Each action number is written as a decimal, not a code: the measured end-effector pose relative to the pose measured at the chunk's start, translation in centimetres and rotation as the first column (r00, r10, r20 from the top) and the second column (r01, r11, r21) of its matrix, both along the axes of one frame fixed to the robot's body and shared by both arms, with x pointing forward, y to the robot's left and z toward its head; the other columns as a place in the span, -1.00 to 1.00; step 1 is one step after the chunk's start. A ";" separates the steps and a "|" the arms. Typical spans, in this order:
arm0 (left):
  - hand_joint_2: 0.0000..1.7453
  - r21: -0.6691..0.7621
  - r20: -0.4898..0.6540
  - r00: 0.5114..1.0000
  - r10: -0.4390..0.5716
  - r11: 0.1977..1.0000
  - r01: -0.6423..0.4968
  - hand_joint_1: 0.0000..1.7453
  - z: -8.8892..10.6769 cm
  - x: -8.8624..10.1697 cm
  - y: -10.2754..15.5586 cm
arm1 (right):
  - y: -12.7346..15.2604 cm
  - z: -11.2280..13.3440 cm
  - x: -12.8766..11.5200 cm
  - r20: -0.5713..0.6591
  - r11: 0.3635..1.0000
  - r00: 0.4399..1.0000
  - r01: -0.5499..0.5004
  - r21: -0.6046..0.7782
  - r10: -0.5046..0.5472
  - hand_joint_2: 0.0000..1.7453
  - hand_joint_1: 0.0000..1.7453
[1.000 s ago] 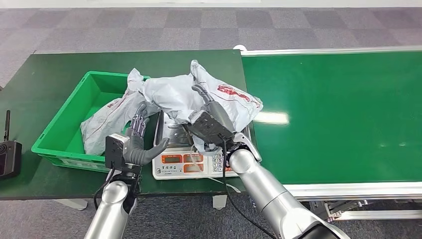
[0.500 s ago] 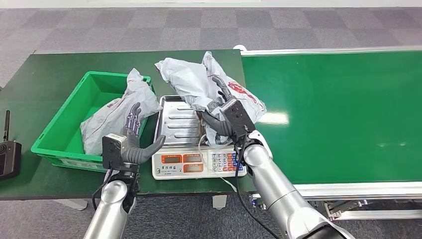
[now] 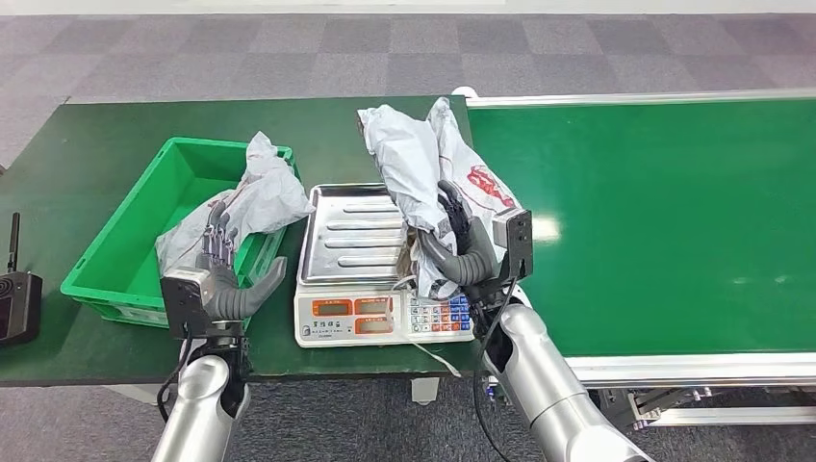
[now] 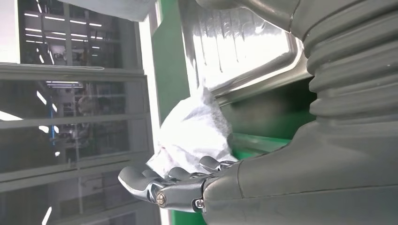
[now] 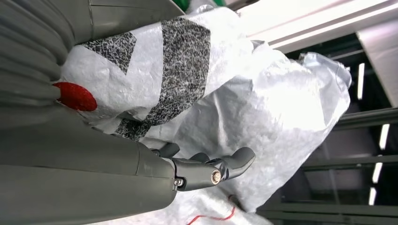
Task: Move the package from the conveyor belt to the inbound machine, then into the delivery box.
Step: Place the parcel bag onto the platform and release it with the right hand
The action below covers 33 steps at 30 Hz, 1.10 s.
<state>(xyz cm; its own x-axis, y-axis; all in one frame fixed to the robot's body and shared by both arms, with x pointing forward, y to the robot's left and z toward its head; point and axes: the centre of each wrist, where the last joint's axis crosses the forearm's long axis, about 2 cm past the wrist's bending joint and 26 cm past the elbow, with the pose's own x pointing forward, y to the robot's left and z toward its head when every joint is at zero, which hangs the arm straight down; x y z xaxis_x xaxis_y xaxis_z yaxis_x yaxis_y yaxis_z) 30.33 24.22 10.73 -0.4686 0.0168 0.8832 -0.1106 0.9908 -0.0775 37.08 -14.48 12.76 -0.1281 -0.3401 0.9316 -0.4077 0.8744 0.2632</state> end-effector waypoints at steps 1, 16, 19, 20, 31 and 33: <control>1.00 0.006 0.003 1.000 0.000 1.000 0.000 -1.00 0.1 0.1 0.0 | 0.0 -0.1 -0.1 -0.002 1.000 1.000 -0.004 -0.024 0.004 1.00 -1.00; 1.00 0.007 -0.001 1.000 -0.003 1.000 0.003 -1.00 0.7 0.1 0.0 | 3.2 2.4 0.7 0.165 0.672 0.948 -0.066 -0.737 0.273 1.00 -1.00; 1.00 0.005 -0.001 1.000 -0.006 1.000 0.006 -1.00 0.7 0.0 0.0 | 3.7 3.1 1.1 0.202 0.626 0.923 -0.053 -0.778 0.329 1.00 -1.00; 1.00 0.004 0.000 1.000 -0.008 1.000 0.008 -1.00 0.7 -0.1 0.0 | 3.8 3.3 1.3 0.217 0.625 0.915 -0.049 -0.779 0.341 1.00 -1.00; 1.00 0.000 0.004 1.000 -0.017 1.000 0.017 -1.00 0.8 -0.1 -0.2 | 3.8 4.4 2.2 0.272 0.653 0.888 -0.042 -0.756 0.371 1.00 -1.00; 1.00 -0.001 0.004 1.000 -0.018 1.000 0.018 -1.00 0.8 -0.1 -0.2 | 3.8 4.4 2.2 0.273 0.655 0.887 -0.043 -0.755 0.373 1.00 -1.00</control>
<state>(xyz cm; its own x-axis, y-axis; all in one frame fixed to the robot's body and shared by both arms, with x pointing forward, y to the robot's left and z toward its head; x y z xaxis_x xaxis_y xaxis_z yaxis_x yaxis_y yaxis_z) 30.26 24.02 11.49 -0.4719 0.0265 0.8812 -0.0925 0.9925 -0.0794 39.30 -10.69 17.15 -0.5277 0.3419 0.7776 -0.5205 0.5932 -0.6141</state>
